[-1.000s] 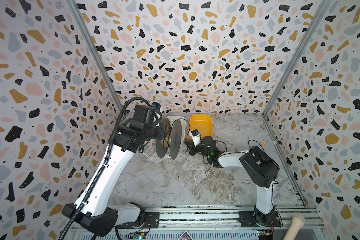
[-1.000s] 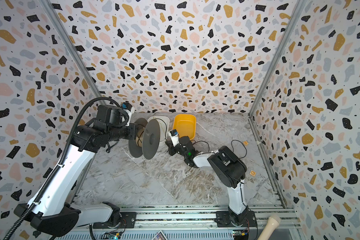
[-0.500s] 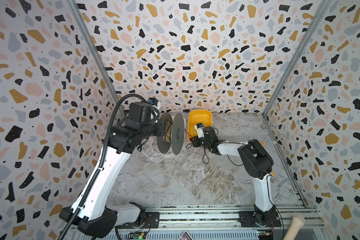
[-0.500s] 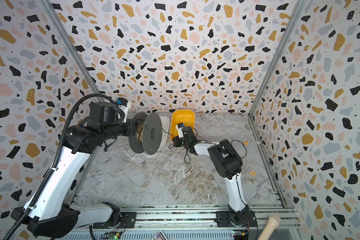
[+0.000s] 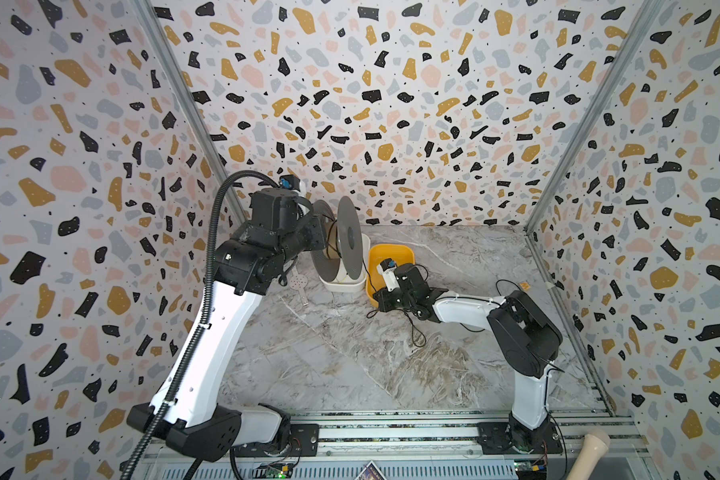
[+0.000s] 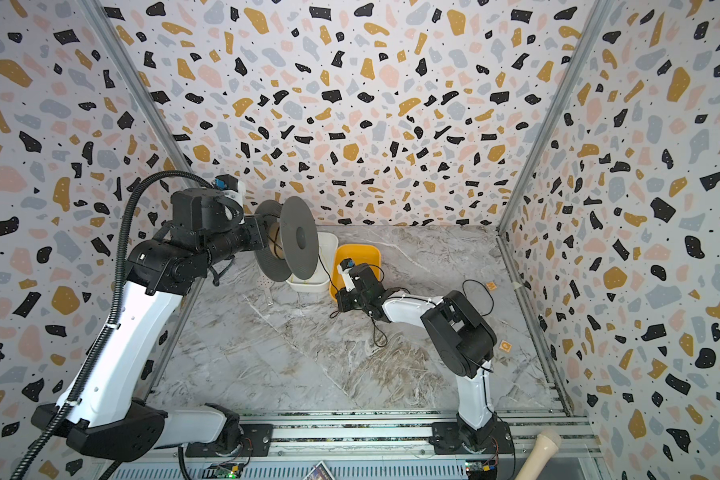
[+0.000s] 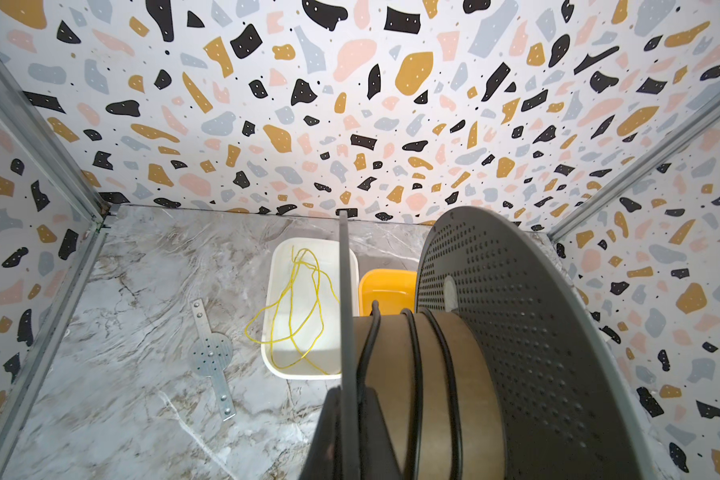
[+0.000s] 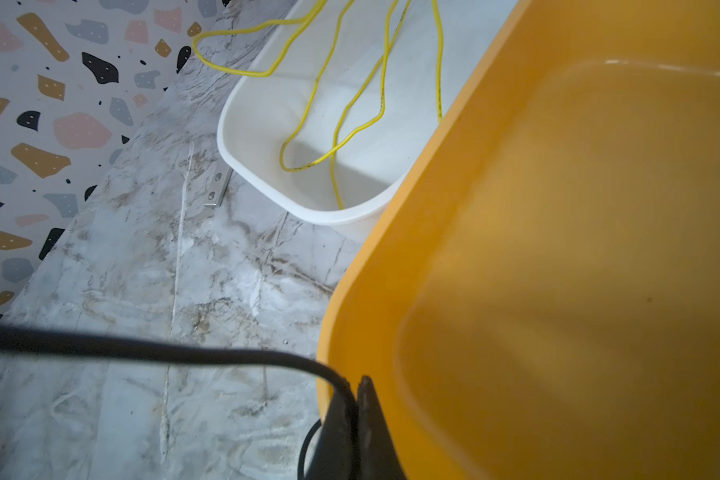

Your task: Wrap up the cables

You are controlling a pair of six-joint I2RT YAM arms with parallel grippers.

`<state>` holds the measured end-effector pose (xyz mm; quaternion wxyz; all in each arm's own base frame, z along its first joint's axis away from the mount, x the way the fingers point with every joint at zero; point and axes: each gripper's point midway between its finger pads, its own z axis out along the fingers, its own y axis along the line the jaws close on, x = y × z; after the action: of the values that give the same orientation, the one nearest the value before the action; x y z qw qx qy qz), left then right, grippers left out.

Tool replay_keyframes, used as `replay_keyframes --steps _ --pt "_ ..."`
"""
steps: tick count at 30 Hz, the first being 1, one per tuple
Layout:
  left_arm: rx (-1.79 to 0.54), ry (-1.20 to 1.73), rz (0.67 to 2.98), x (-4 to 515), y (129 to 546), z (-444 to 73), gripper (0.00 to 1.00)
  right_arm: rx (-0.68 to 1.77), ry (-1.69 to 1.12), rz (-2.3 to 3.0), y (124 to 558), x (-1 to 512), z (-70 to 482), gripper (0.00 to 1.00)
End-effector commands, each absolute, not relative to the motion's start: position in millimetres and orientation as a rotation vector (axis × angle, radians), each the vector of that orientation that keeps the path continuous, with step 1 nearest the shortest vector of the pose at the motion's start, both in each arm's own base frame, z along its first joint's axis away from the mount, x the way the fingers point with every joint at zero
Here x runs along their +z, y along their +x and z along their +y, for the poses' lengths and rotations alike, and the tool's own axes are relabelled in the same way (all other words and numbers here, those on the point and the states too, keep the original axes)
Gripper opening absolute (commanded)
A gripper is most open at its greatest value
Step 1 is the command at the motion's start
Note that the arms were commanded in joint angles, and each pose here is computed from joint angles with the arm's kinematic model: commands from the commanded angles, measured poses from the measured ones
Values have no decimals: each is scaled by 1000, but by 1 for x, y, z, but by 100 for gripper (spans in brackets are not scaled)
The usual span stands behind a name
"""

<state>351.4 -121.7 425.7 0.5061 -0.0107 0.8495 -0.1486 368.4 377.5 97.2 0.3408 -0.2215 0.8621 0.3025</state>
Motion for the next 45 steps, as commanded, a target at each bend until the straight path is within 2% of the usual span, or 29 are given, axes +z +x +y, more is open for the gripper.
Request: replay_keyframes --steps 1,9,12,20,24,27,33,39,45 --pt "-428 -66 1843 479 356 -121 0 656 -558 2234 375 111 357 0" --pt "-398 -75 1854 468 358 -117 0 608 -580 2138 384 164 356 0" --pt "-386 -97 1840 471 361 -114 0 635 -607 2125 364 175 361 0" --pt "-361 -177 1832 467 372 -108 0 641 -647 2181 307 152 363 0" --pt "-263 -215 1847 453 382 -97 0 616 -714 2177 284 150 371 0" --pt "-210 -233 1864 440 390 -93 0 659 -798 2144 260 155 388 0" --pt "-245 -252 1884 422 400 -103 0 713 -938 2064 226 167 431 0" --pt "-220 -251 1912 405 404 -108 0 751 -1012 1997 210 187 470 0" --pt "-240 -241 1925 396 403 -114 0 787 -1001 1953 212 210 485 0"
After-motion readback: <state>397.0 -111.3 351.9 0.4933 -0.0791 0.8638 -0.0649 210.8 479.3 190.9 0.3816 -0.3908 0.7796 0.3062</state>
